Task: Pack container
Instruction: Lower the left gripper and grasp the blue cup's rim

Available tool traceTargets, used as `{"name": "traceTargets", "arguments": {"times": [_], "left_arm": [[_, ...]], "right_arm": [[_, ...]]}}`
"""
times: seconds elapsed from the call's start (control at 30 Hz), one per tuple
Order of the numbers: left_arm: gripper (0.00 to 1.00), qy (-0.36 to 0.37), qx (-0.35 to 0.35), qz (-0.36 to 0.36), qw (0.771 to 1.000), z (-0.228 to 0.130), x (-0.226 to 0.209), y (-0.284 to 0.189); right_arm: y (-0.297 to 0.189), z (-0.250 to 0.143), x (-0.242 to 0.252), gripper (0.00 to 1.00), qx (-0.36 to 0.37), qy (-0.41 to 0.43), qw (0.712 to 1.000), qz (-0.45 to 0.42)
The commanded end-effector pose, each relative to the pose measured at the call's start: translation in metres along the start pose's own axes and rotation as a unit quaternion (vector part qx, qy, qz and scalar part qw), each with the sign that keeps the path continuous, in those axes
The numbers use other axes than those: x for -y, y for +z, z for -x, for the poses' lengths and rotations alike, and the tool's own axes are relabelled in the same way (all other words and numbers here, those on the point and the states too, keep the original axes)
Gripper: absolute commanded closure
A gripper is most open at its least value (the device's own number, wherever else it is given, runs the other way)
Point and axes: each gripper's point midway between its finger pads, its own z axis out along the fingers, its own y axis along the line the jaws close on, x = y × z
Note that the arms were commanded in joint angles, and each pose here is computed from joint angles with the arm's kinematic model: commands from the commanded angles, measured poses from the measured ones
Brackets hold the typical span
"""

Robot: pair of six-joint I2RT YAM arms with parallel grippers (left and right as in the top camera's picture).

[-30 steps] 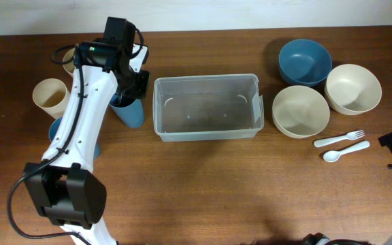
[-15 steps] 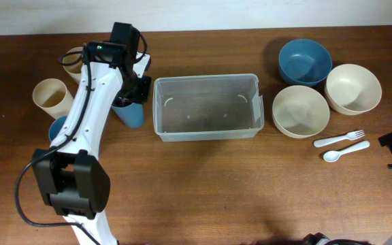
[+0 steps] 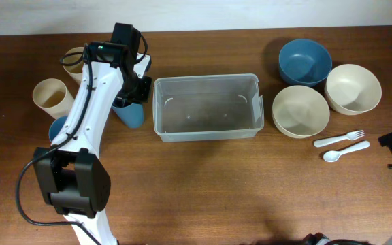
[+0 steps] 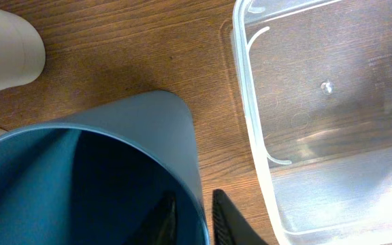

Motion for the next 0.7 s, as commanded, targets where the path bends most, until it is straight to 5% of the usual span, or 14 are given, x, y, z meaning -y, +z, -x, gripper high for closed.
{"name": "traceTargets", "arguments": {"times": [0.0,0.4,0.53,0.67], "left_arm": [[0.82,-0.003,-0.016,0.001,1.000,-0.0078,-0.0007,0.0087],[0.81,-0.003,-0.028,0.000,1.000,-0.0127,-0.0001,0.0184],[0.98,-0.003,-0.028,0.000,1.000,-0.0126,-0.0001,0.0184],[0.98,-0.003,-0.028,0.000,1.000,-0.0126,-0.0002,0.0184]], "right_arm": [[0.0014,0.0015,0.0035,0.01,0.002,0.007,1.000,-0.007],[0.0014,0.0015,0.0035,0.01,0.002,0.007,1.000,-0.007],[0.0014,0.0015,0.0035,0.01,0.002,0.007,1.000,-0.007],[0.0014,0.0015,0.0035,0.01,0.002,0.007,1.000,-0.007]]}}
